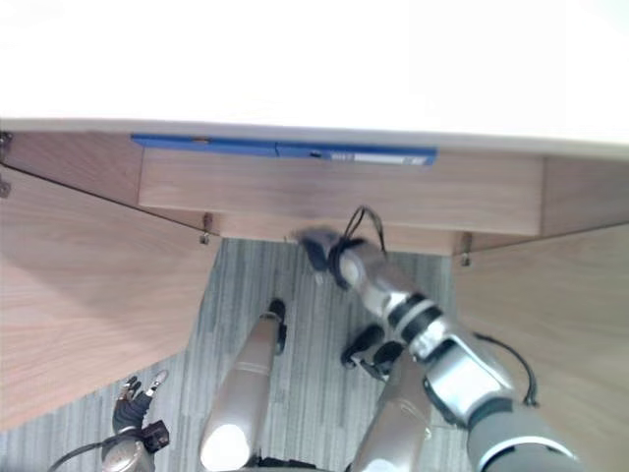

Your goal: Walk over to the cabinet, pick up the folder, carry it to the office cabinet, place the folder inside the office cabinet, then close the office cabinet door

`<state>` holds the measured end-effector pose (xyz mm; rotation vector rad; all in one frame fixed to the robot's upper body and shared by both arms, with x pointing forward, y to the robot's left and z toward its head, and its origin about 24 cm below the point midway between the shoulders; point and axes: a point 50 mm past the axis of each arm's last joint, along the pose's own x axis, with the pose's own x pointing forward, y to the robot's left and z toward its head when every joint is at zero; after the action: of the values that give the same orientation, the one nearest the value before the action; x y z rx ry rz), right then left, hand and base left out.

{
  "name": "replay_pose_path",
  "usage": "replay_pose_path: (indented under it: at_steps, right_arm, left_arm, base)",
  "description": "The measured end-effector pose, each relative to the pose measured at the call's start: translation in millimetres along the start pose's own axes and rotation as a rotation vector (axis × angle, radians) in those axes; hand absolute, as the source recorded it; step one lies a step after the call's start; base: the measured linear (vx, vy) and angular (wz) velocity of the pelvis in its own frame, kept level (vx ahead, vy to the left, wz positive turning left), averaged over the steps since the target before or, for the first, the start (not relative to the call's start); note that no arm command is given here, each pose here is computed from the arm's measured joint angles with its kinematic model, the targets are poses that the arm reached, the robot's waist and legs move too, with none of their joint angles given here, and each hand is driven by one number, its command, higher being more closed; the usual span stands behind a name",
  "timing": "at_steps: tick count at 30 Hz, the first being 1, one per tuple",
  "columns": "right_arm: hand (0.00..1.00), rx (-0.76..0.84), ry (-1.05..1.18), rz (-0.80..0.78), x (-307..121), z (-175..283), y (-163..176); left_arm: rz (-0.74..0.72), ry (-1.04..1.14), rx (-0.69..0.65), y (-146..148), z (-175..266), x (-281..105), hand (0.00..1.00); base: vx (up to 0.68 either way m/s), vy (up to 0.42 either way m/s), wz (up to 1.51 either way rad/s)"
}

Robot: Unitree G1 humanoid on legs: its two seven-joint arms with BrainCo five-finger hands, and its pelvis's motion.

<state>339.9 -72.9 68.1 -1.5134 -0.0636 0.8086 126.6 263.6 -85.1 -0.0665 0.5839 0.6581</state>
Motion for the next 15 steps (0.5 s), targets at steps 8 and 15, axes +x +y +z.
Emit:
replay_pose_path:
  at_steps: [8, 15]
  right_arm:
    - [0.0, 0.784, 0.112, 0.273, -1.1, 13.4, 152.4]
    - [0.0, 1.607, 0.579, 0.131, -57.9, 1.4, 257.2]
  left_arm:
    - [0.033, 0.221, 0.133, 15.6, -53.8, -7.1, 0.0]
    - [0.058, 0.405, 0.232, 10.4, -96.6, -25.0, 0.0]
  base:
    - [0.12, 0.07, -0.55]
    - [0.03, 0.165, -0.85]
